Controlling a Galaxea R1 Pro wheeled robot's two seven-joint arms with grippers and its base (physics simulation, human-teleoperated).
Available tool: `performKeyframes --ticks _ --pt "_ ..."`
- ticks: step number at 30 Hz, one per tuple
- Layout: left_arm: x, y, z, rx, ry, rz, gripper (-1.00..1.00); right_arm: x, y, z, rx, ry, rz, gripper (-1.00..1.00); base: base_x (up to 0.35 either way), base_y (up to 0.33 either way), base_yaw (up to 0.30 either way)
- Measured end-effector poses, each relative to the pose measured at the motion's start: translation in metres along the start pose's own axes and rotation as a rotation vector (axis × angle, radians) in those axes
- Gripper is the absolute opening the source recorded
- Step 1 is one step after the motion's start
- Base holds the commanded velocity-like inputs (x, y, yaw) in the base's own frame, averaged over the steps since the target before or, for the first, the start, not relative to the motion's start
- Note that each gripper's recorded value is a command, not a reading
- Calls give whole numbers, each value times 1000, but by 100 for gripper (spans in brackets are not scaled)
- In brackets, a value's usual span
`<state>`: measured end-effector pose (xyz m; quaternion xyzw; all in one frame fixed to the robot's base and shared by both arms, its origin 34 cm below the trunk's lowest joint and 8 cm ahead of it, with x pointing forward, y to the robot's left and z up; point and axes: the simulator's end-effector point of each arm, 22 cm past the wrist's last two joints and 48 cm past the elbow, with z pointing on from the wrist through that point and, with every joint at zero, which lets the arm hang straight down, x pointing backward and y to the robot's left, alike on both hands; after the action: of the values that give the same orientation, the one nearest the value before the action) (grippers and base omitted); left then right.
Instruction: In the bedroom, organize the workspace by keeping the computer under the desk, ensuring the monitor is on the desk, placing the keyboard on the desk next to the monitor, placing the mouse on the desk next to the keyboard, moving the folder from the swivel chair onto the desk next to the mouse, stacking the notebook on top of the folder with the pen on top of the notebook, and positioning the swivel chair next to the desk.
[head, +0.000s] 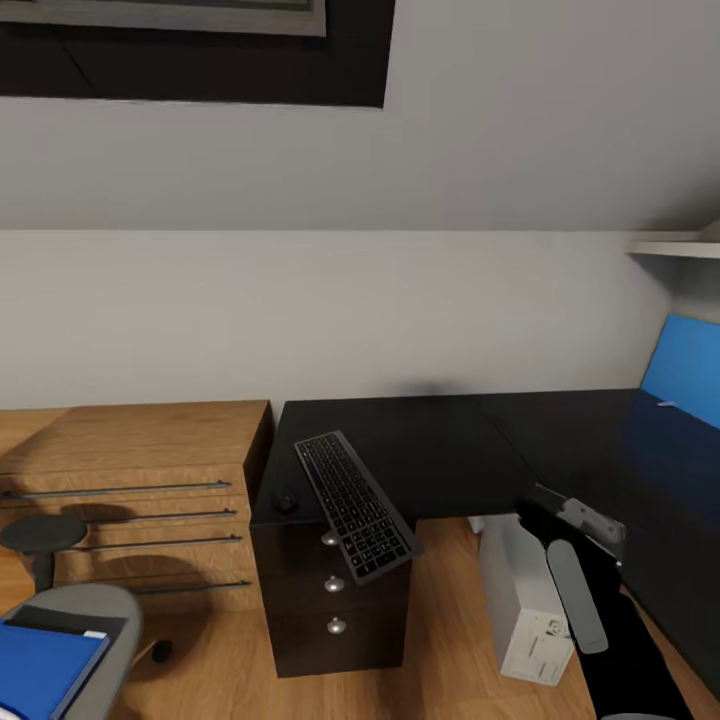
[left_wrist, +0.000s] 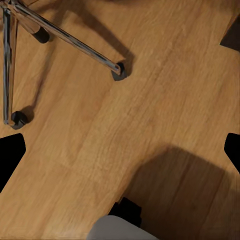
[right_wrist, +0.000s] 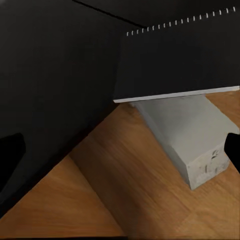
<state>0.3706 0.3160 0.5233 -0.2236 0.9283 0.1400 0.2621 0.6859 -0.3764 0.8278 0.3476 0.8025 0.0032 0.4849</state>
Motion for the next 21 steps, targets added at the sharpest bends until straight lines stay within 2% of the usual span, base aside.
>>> performKeyframes --ticks 6,8,9,11,15,19,21 --pt "8 -4 7 2 4 -3 100 0 24 -6 -105 14 115 100 0 0 0" --pt "11 -4 10 2 4 -3 100 2 27 -6 -124 19 137 100 0 0 0" --pt "12 -5 12 2 4 -4 100 1 32 -8 -146 21 169 100 0 0 0" --pt "14 -5 15 2 4 -4 100 -2 31 -7 -155 1 209 100 0 0 0" --pt "19 -6 20 3 4 -4 100 -6 21 -3 -146 -57 274 100 0 0 0" --pt "24 -7 26 2 5 -5 100 12 -7 4 -103 -100 352 100 0 0 0" --pt "26 -6 29 1 4 -5 100 30 -29 15 -71 -134 447 100 0 0 0"
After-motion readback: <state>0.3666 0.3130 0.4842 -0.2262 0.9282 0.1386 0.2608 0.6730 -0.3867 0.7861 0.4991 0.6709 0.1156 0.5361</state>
